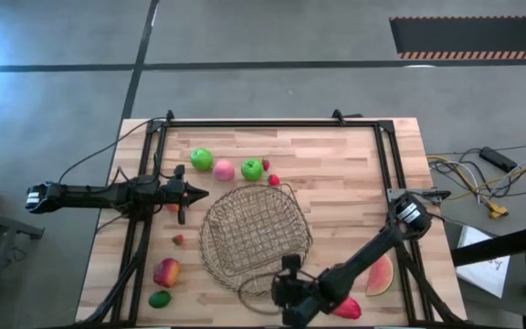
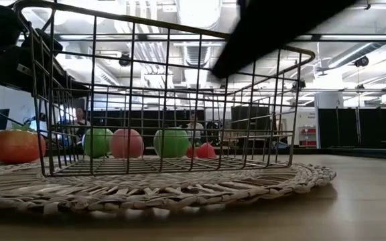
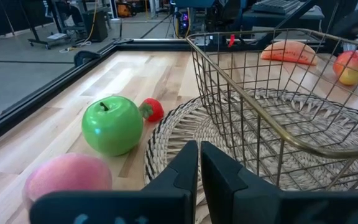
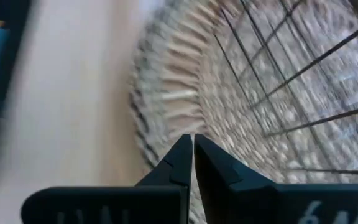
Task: Build produce basket
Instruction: Adjust the brown mat, then put the mango into the gold wire basket
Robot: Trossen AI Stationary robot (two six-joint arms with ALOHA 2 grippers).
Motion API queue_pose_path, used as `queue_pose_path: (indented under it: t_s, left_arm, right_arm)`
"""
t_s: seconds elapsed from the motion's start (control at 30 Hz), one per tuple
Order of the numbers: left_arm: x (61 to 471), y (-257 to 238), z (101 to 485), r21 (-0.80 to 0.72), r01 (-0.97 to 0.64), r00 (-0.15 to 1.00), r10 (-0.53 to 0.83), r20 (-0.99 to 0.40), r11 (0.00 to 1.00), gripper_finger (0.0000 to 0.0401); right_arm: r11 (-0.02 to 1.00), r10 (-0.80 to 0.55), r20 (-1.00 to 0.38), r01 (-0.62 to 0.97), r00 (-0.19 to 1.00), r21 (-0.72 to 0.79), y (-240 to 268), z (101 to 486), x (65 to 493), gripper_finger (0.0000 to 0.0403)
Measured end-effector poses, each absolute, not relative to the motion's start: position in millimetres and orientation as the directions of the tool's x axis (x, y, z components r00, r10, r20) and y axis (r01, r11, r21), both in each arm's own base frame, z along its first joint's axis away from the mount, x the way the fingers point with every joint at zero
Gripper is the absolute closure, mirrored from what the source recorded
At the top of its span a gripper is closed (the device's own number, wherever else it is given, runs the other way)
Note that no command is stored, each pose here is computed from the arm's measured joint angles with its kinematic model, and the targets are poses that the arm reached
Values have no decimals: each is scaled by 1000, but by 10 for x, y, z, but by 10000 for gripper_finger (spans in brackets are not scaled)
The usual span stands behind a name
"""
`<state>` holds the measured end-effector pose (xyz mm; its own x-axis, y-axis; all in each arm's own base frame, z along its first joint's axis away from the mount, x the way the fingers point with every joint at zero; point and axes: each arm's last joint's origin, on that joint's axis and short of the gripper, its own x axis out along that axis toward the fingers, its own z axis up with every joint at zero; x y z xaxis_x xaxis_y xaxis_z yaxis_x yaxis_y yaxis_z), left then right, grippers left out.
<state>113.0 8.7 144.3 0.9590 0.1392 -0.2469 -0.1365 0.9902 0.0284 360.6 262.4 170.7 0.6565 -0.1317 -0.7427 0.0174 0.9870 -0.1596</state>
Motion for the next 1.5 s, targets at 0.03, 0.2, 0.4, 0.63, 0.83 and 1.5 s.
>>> queue_pose_path:
  t_s: [0.03,0.2,0.4,0.63,0.83,1.5]
  left_arm:
    - [1130,87,1443,28,-137,959,139,-247,990,398]
    - [1130,87,1443,28,-137,959,139,-246,990,398]
    - [1131,87,1440,29,-136,958,139,-249,990,398]
    - [1132,87,1439,29,-136,958,139,-251,990,398]
    - [1132,87,1438,29,-136,958,139,-251,990,398]
    - [1133,87,1437,29,-136,957,139,-253,990,398]
  right_arm:
    - [988,-140,-746,38,651,-152,2582,1647,3607,393]
    - [982,-187,-768,105,613,-156,2442,1437,3552,394]
    - [977,-212,-785,127,582,-169,2389,1325,3486,394]
    - [959,-283,-828,173,485,-227,2309,1304,3376,394]
    - [935,-346,-841,227,417,-272,2243,1460,3228,394]
    - [970,-155,-820,244,551,-19,2765,2354,2238,394]
